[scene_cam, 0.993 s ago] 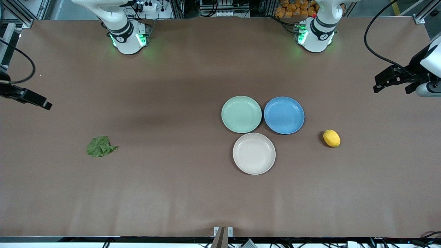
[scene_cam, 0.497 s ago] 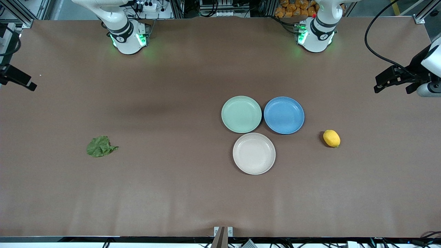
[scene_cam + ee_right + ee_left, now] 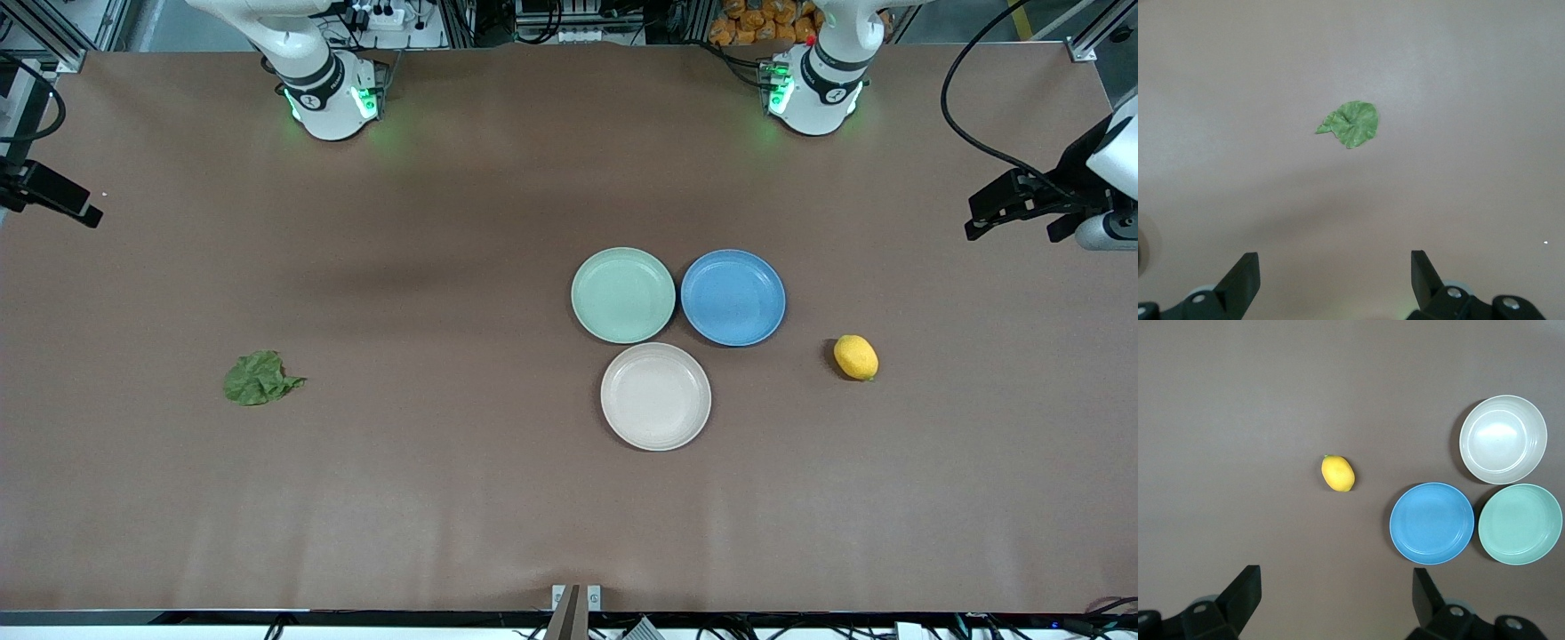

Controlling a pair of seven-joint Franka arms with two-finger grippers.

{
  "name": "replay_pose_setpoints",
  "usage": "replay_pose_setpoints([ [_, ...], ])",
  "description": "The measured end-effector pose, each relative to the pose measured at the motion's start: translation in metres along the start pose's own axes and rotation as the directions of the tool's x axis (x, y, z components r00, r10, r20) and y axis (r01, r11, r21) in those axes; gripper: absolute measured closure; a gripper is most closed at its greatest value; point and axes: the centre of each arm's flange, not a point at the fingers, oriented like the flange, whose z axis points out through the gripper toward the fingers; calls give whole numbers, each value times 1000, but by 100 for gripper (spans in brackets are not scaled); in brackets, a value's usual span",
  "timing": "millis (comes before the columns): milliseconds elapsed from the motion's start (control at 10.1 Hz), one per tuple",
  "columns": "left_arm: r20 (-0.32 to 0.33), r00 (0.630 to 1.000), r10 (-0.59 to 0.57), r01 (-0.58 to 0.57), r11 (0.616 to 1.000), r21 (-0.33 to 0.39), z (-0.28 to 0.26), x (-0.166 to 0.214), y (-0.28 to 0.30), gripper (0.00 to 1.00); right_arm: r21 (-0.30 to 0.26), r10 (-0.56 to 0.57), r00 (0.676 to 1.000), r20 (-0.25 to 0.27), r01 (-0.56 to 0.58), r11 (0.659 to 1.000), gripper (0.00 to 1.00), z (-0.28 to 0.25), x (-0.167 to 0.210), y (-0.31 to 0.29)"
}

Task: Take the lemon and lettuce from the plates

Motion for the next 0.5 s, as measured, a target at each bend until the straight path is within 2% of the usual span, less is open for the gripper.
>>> replay_pose_setpoints([
  [497, 0, 1000, 0, 0, 1000, 0, 0, 0, 0, 0, 2, -10, 1000, 10, 10, 1000, 0, 1, -2, -5],
])
